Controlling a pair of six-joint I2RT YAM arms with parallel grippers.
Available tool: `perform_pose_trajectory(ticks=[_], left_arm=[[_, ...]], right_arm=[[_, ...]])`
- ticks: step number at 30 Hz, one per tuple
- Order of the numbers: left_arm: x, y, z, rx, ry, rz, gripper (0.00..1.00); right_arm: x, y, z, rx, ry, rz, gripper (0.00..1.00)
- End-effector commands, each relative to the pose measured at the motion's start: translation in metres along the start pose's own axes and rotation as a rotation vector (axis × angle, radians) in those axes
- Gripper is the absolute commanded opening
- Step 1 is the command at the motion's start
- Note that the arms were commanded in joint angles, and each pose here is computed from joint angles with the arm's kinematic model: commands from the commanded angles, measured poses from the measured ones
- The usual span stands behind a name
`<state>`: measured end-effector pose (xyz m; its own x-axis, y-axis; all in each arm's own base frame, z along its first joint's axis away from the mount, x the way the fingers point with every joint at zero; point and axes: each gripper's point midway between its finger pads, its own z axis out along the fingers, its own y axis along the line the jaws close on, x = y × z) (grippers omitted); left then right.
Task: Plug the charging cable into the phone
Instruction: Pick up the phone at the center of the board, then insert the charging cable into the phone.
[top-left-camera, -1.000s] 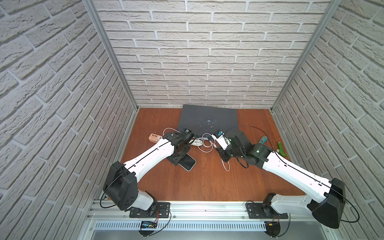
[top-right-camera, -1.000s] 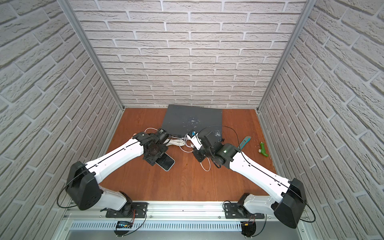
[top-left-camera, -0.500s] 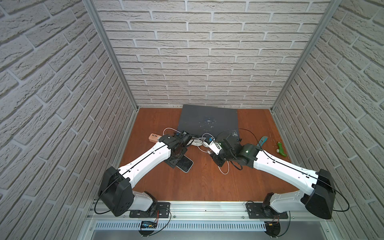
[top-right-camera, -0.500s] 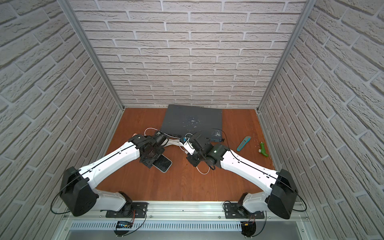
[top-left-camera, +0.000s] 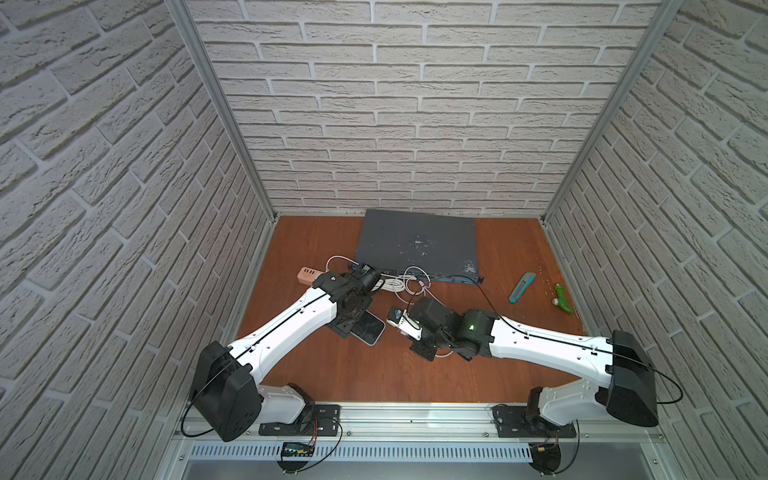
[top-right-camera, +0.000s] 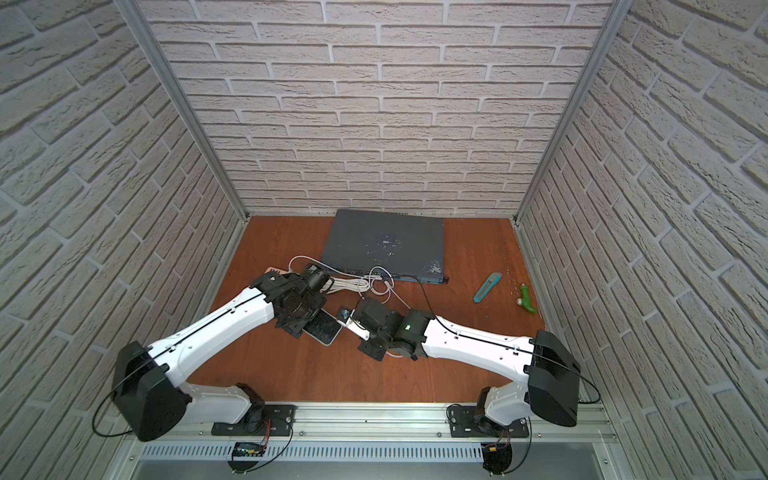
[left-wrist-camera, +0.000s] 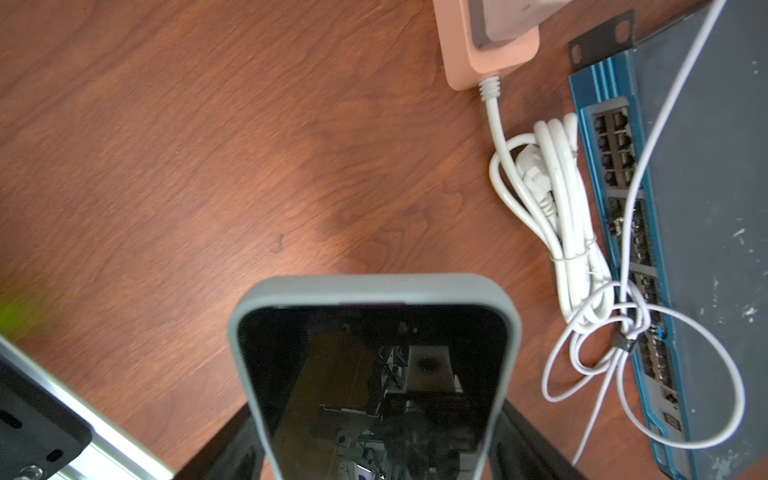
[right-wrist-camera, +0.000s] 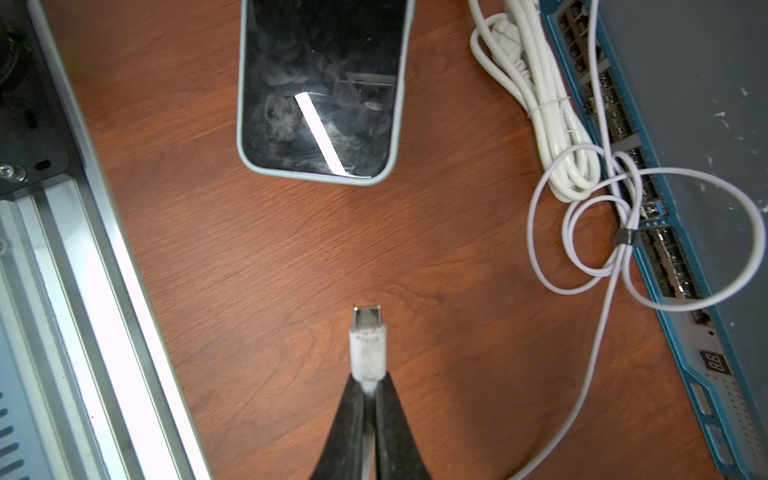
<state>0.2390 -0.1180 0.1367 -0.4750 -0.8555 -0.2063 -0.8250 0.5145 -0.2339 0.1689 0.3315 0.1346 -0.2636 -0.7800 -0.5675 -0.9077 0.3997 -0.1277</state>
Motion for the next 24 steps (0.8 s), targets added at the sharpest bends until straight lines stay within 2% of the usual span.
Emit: perform_pose_trajectory(ticks=[1,7,18,24], left_arm=[[0.000,0.010,-0.002,-0.017,-0.003,-0.065,0.00],[0.004,0.011,-0.001,-0.020,0.017,-0.066,0.00],[0.015,0.009,0.002,-0.019,0.069,-0.095,0.00],[0.020,0.007,0.004,-0.019,0.098,-0.091,0.00]], right_arm=[[-0.006,0.009,0.008,-0.003,-0.047,-0.033,0.03],[-0.012,0.020,0.014,0.037,-0.075,-0.114,0.03],[-0.004,0.029,0.027,0.114,0.023,-0.237,0.03],[-0.007,0.033,0.026,0.134,0.030,-0.263,0.03]])
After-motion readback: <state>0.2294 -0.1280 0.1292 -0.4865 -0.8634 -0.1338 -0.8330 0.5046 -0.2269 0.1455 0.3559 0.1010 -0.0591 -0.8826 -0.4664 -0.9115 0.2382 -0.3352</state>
